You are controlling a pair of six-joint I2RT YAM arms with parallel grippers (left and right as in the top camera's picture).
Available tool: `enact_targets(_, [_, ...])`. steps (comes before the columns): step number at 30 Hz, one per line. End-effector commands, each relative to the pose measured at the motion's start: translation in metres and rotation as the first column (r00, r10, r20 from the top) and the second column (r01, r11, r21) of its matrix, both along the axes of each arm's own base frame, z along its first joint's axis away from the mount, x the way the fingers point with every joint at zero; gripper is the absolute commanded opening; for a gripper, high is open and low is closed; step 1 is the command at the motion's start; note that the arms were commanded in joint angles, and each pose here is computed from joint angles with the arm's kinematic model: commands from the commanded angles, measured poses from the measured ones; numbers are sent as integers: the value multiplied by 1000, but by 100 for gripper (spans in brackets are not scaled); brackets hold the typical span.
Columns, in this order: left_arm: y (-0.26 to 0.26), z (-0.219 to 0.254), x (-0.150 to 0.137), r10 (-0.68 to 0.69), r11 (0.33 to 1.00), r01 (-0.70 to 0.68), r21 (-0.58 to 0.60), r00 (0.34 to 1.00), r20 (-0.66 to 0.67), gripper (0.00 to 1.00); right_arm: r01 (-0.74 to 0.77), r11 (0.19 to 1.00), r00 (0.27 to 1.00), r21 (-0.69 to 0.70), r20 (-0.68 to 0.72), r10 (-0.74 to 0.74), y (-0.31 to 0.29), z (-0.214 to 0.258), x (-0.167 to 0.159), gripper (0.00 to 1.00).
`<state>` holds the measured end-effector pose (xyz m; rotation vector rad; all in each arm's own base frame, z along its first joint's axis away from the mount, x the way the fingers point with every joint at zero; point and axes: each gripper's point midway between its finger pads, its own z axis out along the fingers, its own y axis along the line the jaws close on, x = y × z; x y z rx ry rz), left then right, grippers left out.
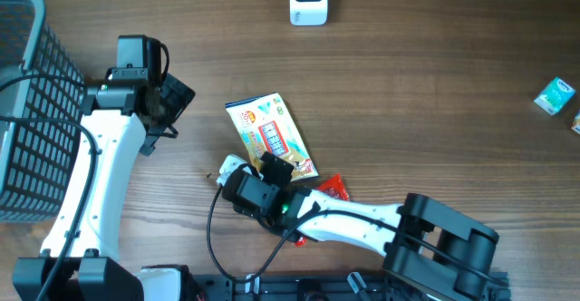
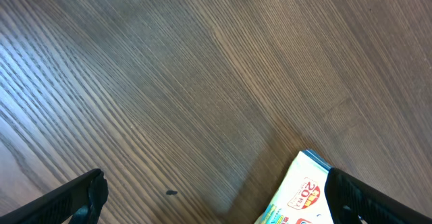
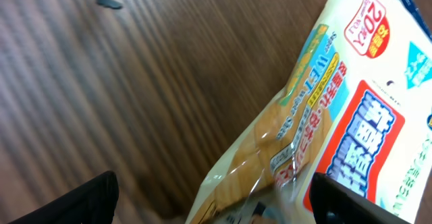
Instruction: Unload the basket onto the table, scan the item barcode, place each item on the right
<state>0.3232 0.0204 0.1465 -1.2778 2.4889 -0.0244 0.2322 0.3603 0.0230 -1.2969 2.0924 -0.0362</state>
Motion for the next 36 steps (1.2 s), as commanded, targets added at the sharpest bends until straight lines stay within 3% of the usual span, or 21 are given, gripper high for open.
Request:
enact_targets(1, [4, 12, 0, 10, 1000, -10, 9, 1000, 28, 100, 20, 997, 998, -71, 60, -15, -7, -13, 15, 91])
enact_targets(6, [4, 11, -2, 10, 1000, -10, 10, 1000, 20, 100, 41, 991, 996, -124, 86, -30, -17, -33, 31, 91])
enact_targets(7, [4, 11, -2, 10, 1000, -10, 10, 1000, 20, 100, 57, 991, 994, -123, 99, -45, -19, -32, 36, 85])
enact_targets(9, [4, 11, -3, 10, 1000, -10, 10, 1000, 18, 100, 78, 991, 992, -110, 103, -67, -22, -31, 43, 53])
enact_targets(13, [4, 11, -4, 10, 1000, -10, 10, 1000, 13, 100, 139, 987, 986, -85, 105, -130, -34, -29, 61, 33])
enact_targets(14, [4, 11, -4, 10, 1000, -10, 10, 1000, 13, 100, 163, 984, 983, -75, 100, -155, -37, -29, 65, 24])
enact_targets(15, [4, 11, -4, 10, 1000, -10, 10, 1000, 12, 100, 191, 980, 978, -61, 95, -185, -41, -29, 69, 5])
enact_targets(23, [4, 10, -5, 10, 1000, -10, 10, 1000, 7, 100, 327, 940, 942, 102, 42, -332, -36, 23, 81, 4])
enact_targets(26, [4, 10, -5, 10, 1000, -10, 10, 1000, 7, 100, 330, 911, 944, 249, -93, -316, -28, 69, 81, 4])
enact_targets(29, [4, 10, -5, 10, 1000, -10, 10, 1000, 7, 100, 338, 821, 927, 460, -316, -204, -22, 122, 75, 4])
enact_targets(32, [4, 10, -5, 10, 1000, -10, 10, 1000, 7, 100, 434, 680, 840, 591, -539, -68, -38, 159, 79, 4])
enact_targets(36, [4, 10, -5, 9, 1000, -9, 9, 1000, 7, 100, 577, 578, 689, 577, -724, 35, -79, 153, 94, 4])
